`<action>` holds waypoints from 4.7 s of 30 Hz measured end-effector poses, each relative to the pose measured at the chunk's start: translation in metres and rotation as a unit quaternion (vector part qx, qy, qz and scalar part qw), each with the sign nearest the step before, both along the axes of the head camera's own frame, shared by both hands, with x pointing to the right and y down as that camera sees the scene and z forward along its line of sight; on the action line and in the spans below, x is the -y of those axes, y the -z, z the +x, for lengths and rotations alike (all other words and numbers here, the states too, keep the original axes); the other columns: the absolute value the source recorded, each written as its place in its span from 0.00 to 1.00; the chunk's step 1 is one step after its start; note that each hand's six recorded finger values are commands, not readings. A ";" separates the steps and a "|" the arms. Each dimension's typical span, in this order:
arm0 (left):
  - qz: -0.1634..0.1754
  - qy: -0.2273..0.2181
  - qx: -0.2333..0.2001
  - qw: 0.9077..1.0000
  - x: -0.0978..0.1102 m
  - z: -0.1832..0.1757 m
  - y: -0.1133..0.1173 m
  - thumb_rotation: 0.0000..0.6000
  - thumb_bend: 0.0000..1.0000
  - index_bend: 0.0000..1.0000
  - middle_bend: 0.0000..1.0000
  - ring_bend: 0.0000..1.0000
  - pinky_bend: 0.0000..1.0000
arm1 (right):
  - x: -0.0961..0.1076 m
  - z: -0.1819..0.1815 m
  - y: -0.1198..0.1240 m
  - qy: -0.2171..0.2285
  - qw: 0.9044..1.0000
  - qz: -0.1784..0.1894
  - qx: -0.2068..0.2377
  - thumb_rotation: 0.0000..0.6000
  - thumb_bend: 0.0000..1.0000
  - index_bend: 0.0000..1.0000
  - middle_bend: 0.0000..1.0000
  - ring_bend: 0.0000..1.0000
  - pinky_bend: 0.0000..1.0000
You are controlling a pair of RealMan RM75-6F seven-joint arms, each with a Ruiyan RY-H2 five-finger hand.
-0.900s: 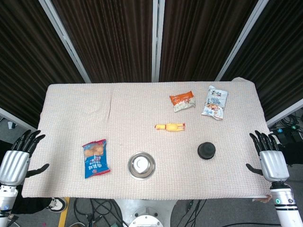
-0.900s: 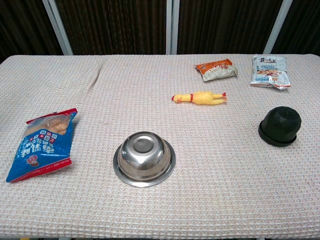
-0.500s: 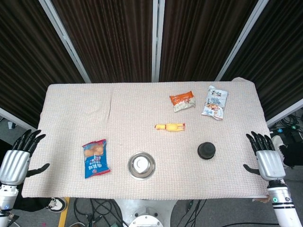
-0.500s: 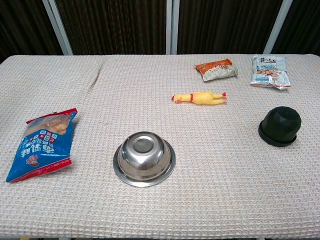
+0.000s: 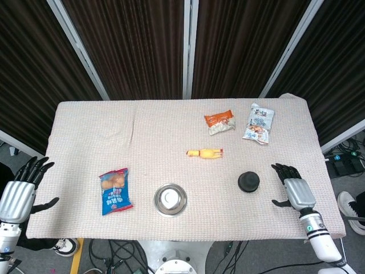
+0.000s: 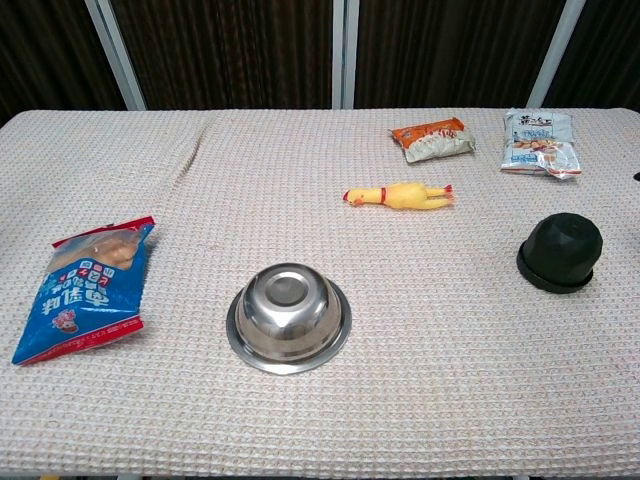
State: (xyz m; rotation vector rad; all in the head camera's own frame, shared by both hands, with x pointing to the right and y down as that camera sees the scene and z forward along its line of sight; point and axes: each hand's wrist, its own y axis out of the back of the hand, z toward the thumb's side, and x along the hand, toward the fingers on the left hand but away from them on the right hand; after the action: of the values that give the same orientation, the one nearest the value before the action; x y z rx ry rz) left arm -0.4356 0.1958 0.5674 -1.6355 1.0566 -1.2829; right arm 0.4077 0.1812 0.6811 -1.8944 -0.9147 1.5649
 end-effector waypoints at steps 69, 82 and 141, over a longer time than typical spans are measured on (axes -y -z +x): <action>-0.006 0.004 -0.008 1.000 -0.001 -0.012 -0.004 1.00 0.09 0.16 0.08 0.00 0.16 | 0.025 -0.061 -0.050 0.006 0.999 -0.016 0.049 1.00 0.18 0.14 0.38 0.01 0.00; -0.005 0.002 -0.009 1.000 0.001 -0.009 -0.003 1.00 0.08 0.16 0.08 0.00 0.16 | 0.061 -0.063 0.015 0.010 0.990 0.112 0.081 1.00 0.20 0.37 0.45 0.08 0.00; -0.008 0.004 -0.009 1.000 0.001 -0.004 -0.005 1.00 0.09 0.16 0.08 0.00 0.16 | 0.046 -0.047 0.009 0.052 0.992 0.113 0.028 1.00 0.20 0.40 0.49 0.13 0.00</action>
State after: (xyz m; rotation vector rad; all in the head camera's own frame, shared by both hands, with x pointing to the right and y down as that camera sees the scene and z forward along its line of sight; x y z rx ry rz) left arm -0.4397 0.1948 0.5724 -1.6596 1.0684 -1.2868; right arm 0.3609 0.1356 0.6718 -1.8026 -0.9576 1.2963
